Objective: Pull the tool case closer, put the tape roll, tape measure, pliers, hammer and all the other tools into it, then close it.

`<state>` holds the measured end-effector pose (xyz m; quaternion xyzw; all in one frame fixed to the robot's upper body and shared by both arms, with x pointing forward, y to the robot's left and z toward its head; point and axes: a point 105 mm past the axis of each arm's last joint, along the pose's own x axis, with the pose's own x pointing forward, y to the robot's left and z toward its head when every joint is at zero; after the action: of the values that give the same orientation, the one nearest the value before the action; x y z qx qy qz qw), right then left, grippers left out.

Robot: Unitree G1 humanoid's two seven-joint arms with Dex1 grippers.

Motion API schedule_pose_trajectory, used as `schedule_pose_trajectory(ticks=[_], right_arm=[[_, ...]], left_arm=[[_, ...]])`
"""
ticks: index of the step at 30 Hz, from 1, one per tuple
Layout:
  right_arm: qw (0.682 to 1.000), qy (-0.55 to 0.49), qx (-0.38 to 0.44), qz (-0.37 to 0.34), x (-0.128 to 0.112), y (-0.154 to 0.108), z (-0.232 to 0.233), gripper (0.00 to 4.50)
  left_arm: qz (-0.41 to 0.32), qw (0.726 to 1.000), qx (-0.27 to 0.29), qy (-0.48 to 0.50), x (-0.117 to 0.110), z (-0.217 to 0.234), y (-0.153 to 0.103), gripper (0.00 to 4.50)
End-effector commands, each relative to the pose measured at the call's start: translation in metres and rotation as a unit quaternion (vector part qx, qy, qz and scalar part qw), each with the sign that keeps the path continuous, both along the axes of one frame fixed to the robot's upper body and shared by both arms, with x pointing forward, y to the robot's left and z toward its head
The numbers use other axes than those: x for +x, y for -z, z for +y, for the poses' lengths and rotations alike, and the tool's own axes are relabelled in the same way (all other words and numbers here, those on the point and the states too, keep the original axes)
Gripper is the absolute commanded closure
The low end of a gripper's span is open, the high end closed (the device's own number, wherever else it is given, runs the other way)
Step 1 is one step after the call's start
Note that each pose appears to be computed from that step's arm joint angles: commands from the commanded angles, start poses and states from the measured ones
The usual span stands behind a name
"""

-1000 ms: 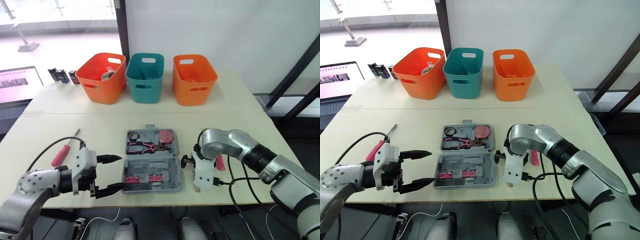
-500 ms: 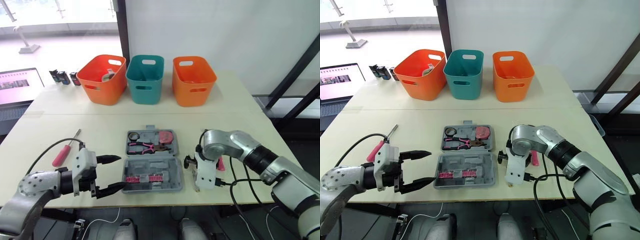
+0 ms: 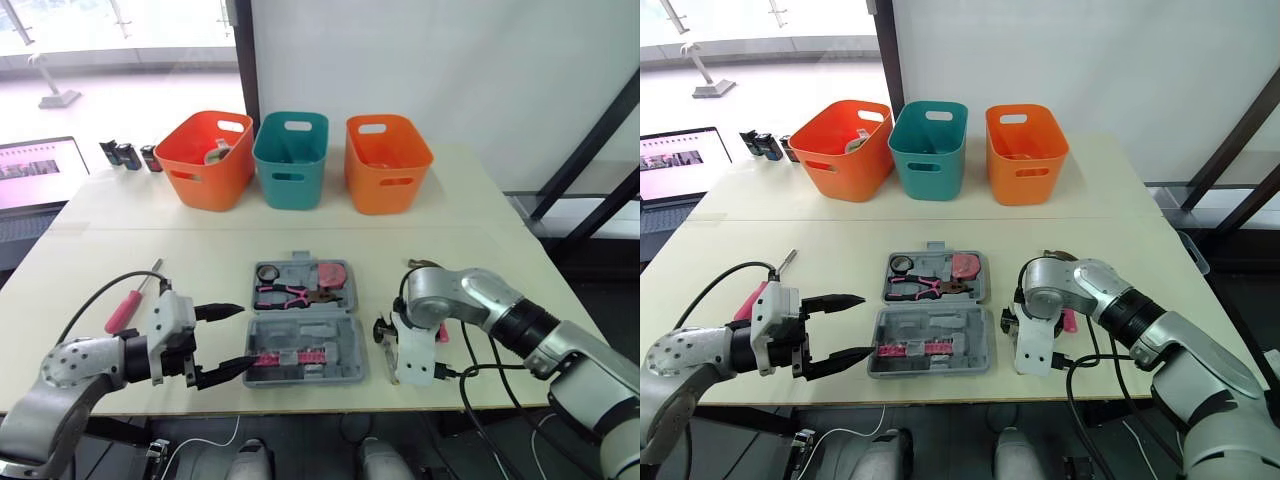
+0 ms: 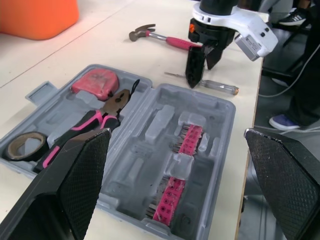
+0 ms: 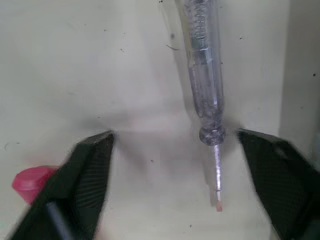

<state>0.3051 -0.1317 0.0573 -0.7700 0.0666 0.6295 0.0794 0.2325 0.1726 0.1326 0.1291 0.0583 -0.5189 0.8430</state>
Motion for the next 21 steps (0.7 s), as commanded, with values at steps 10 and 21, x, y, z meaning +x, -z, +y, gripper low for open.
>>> schedule_pose_trajectory(ticks=[10,21], right_arm=[[0.999,0.023,0.007,0.025,-0.013,0.018,-0.002,4.45],[0.975,0.168,0.129,0.064,-0.014,-0.041,0.005,4.45]], left_arm=[[-0.012,1.000,0.002,0.004,0.000,-0.003,-0.005,0.00],[-0.011,1.000,0.000,0.011,0.007,-0.005,-0.004,0.00]])
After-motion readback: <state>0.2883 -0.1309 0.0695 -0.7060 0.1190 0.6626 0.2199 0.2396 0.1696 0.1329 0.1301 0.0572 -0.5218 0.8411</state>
